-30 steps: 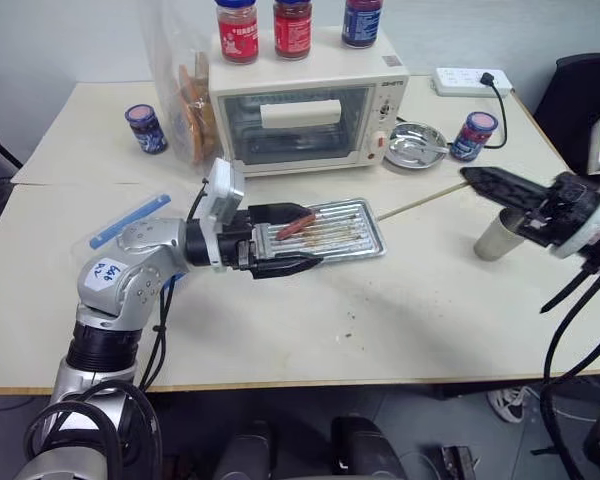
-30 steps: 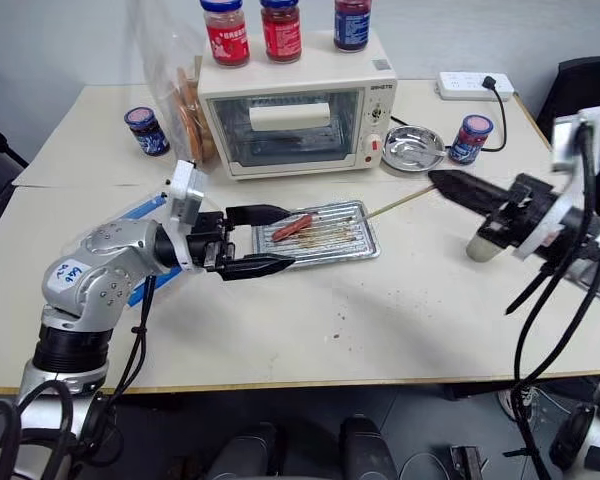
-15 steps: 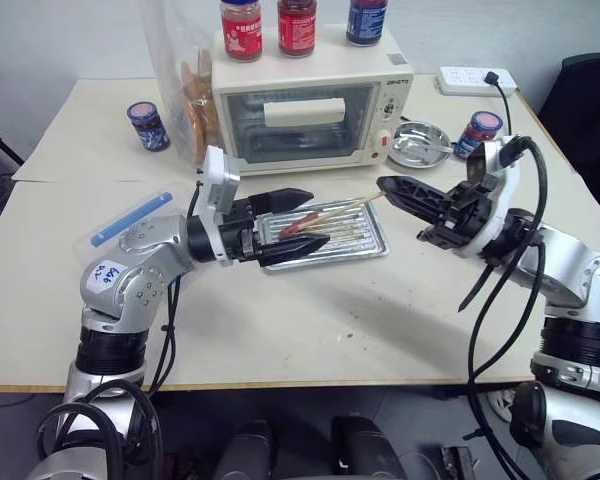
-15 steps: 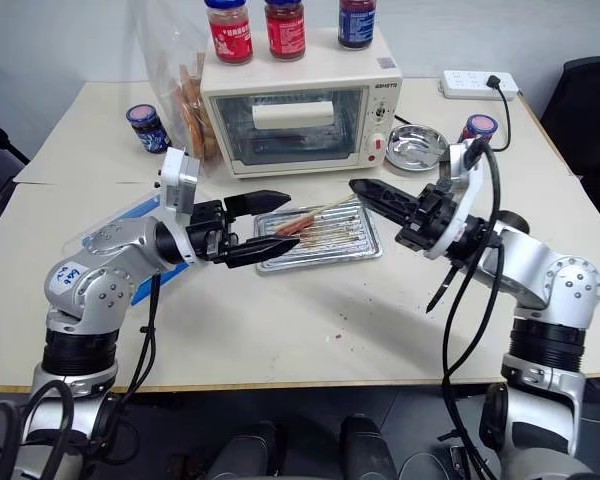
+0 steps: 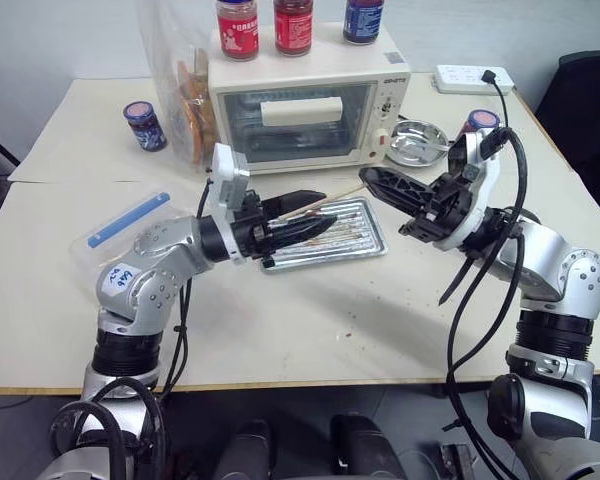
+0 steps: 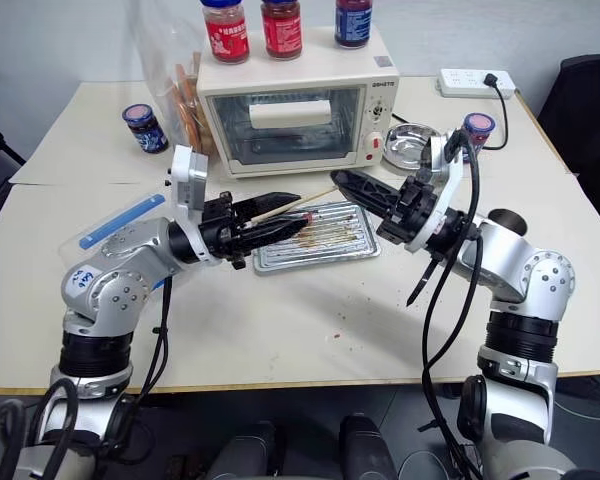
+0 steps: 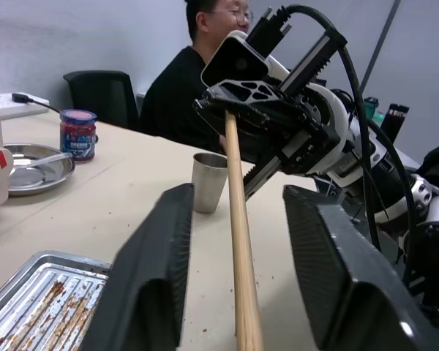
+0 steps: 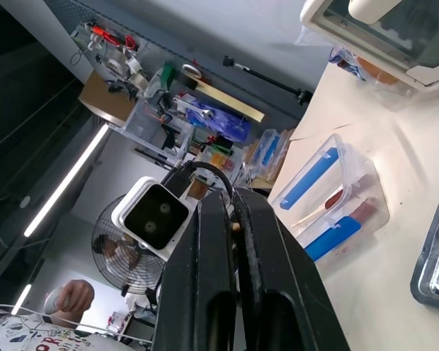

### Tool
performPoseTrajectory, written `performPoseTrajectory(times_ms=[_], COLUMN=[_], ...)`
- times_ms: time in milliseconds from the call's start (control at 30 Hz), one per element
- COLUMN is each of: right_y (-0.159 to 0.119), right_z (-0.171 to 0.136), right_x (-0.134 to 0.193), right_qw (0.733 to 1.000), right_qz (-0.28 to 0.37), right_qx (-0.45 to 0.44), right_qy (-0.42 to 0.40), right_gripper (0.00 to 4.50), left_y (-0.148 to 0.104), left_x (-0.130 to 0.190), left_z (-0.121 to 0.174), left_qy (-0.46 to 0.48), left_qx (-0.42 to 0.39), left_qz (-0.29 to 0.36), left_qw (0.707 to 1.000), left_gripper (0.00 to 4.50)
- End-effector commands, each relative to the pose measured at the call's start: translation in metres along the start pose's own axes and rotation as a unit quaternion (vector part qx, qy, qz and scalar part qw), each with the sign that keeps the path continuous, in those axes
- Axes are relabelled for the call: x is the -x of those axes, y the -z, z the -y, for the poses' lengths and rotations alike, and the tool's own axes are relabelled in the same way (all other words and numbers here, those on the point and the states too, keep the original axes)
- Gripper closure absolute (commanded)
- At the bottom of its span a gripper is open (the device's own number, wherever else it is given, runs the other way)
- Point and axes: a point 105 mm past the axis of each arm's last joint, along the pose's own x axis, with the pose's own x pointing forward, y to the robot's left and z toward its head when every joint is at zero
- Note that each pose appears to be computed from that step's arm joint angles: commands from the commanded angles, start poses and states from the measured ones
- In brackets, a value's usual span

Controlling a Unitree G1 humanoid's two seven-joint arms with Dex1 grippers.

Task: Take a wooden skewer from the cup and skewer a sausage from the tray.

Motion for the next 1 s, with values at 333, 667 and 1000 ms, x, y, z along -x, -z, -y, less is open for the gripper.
performPoseTrajectory(times_ms=[333,667,1000], right_y=[-0.007,-0.008,-0.014], right_z=[-0.015,-0.016,0.008], right_x=[0.002,0.003,-0.006], right_qw=[0.999,0.999,0.989], right_qz=[0.018,0.021,-0.047], right_qx=[0.019,0.025,0.098], right_qy=[-0.023,-0.019,0.100], right_gripper=[4.50,4.50,2.60], left_y=[-0.014,-0.022,-0.032], left_x=[-0.005,-0.002,0.058], left_z=[0.008,-0.001,-0.008], left_qy=[0.006,-0.011,-0.084], left_qx=[-0.027,-0.027,-0.046], left_qz=[0.027,0.044,-0.020], left_qw=[0.999,0.999,0.995], left_gripper=[3.58,4.41,4.50])
